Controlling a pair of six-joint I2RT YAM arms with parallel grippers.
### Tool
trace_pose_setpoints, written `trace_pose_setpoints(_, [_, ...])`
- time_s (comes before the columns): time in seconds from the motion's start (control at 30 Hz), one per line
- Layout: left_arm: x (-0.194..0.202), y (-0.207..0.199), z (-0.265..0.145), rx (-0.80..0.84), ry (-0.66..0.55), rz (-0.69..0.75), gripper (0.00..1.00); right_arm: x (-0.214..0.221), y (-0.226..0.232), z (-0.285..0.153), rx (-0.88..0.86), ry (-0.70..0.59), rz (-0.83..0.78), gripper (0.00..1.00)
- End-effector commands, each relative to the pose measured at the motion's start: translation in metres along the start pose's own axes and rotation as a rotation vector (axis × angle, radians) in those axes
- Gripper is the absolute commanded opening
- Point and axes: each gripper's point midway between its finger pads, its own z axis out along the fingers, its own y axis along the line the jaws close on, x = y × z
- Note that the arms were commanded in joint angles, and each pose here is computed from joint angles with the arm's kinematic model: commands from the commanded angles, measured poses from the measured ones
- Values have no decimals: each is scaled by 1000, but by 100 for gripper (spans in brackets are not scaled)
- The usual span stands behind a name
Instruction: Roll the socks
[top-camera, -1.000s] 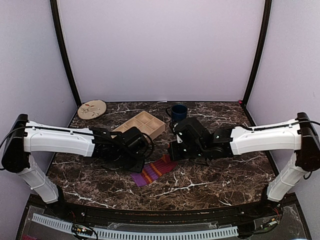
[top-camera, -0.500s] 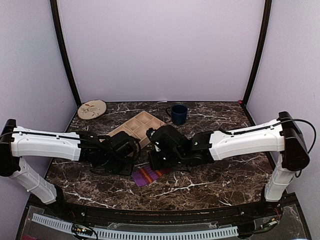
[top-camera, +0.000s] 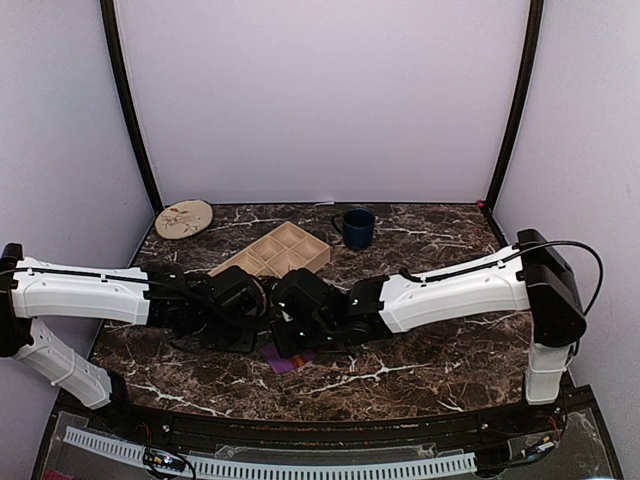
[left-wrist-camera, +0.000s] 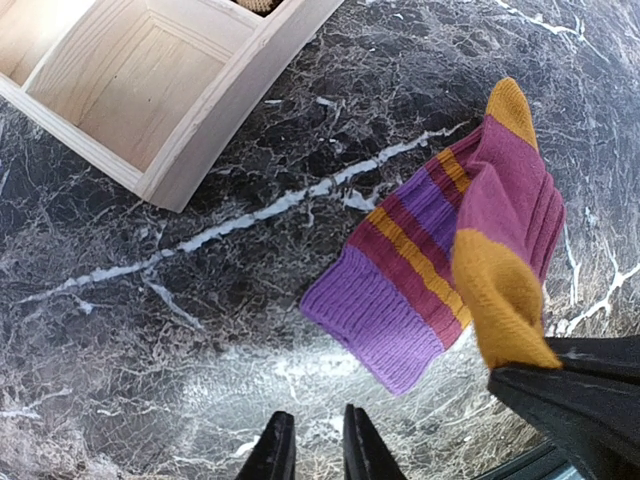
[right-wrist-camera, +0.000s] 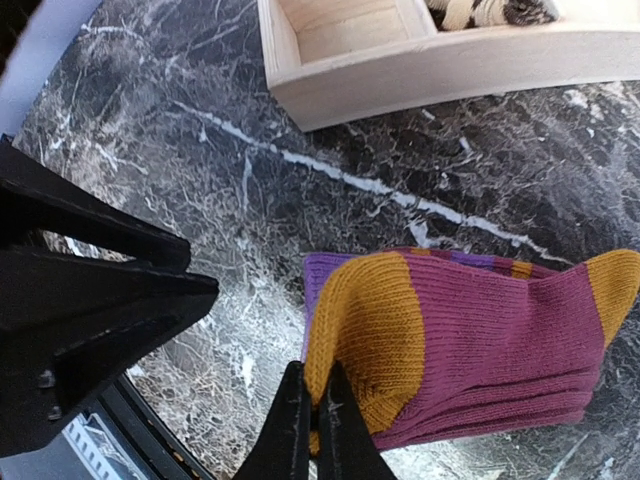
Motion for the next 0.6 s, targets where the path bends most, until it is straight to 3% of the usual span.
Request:
trace_pose_setpoints(0.0, [6,10,-5,-21,1,-2,20,7,9,6,-28,25,-6,3])
trace_pose_setpoints(0.17, [3,8,-4,-23,-6,3,20,20,5,9,-27,56,-9,9])
trace_pose_setpoints(0.37, [-4,3,-4,-33,-14,25,20,29,7,7,-57,87,-25,31])
trace_pose_setpoints(0.57, [-12,-4,-5,-31,-34,44,20,15,-1,-17,-53,13,-19,34])
